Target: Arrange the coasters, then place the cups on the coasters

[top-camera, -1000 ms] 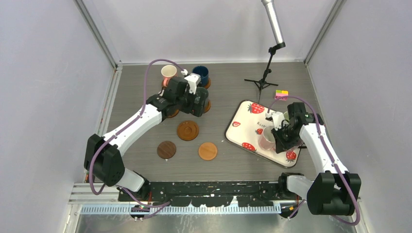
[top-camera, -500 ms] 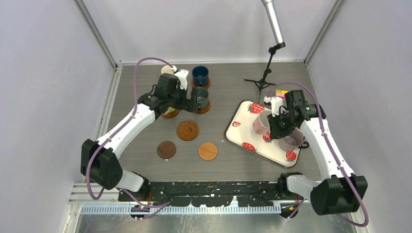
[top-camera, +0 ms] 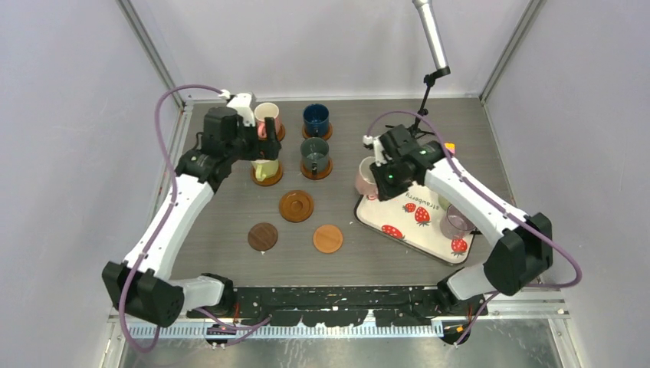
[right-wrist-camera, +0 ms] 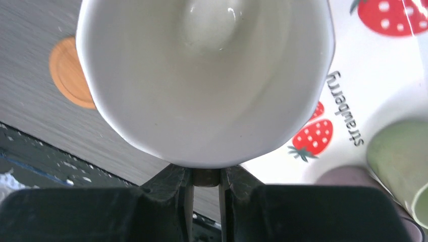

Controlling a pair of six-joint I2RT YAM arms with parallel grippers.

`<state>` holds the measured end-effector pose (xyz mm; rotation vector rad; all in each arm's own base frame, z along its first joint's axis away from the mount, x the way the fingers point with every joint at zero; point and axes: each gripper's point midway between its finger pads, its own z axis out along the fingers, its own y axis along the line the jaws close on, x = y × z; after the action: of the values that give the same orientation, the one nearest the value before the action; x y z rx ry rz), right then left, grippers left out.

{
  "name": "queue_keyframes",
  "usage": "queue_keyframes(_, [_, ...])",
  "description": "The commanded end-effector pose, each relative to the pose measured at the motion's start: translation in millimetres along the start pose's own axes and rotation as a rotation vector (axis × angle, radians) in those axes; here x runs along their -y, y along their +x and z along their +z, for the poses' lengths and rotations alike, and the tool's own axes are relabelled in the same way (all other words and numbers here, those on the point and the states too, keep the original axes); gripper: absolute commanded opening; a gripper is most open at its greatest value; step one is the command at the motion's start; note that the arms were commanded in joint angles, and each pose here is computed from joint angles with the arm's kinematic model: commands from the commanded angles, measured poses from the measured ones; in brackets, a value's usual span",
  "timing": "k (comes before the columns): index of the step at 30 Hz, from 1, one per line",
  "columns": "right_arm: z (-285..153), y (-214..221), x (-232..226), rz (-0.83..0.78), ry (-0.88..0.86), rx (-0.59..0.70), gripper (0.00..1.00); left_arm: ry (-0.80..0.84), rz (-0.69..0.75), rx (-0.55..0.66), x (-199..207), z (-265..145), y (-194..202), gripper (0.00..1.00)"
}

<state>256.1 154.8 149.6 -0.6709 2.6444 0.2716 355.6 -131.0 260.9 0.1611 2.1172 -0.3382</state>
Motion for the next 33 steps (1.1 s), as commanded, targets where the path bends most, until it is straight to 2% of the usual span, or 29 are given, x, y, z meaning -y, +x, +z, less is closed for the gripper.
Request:
queue_keyframes(1, [-8.9,-73.2,-28.2,0.097,0.111,0.252,0.00,-0.098,-0.034,0.139,-23.9,-38.6,-40.1,1.00])
queue_keyframes(8, [5.3,-97.3,-101.7,0.099,0.202,0.282,0.00,-0.220,-0.119,0.196,-61.9,-55.2,-49.0,1.00])
queue_keyframes(12, [13.8,-94.8,-143.3,0.135,0.143,0.220,0.00,-0.268,-0.165,0.215,-79.0,-59.6,-52.3,1.00])
queue_keyframes(19, [9.4,-112.9,-175.9,0.297,0.088,0.222,0.00,-0.344,-0.215,0.243,-101.4,-64.3,-57.8,1.00])
queue_keyframes(24, [22.4,-110.9,-200.9,0.298,0.116,0.207,0.00,-0.413,-0.254,0.254,-120.0,-65.7,-60.2,1.00])
queue_keyframes(33, [40.6,-113.3,-224.1,0.394,0.082,0.161,0.00,-0.415,-0.282,0.254,-124.4,-68.6,-54.3,1.00])
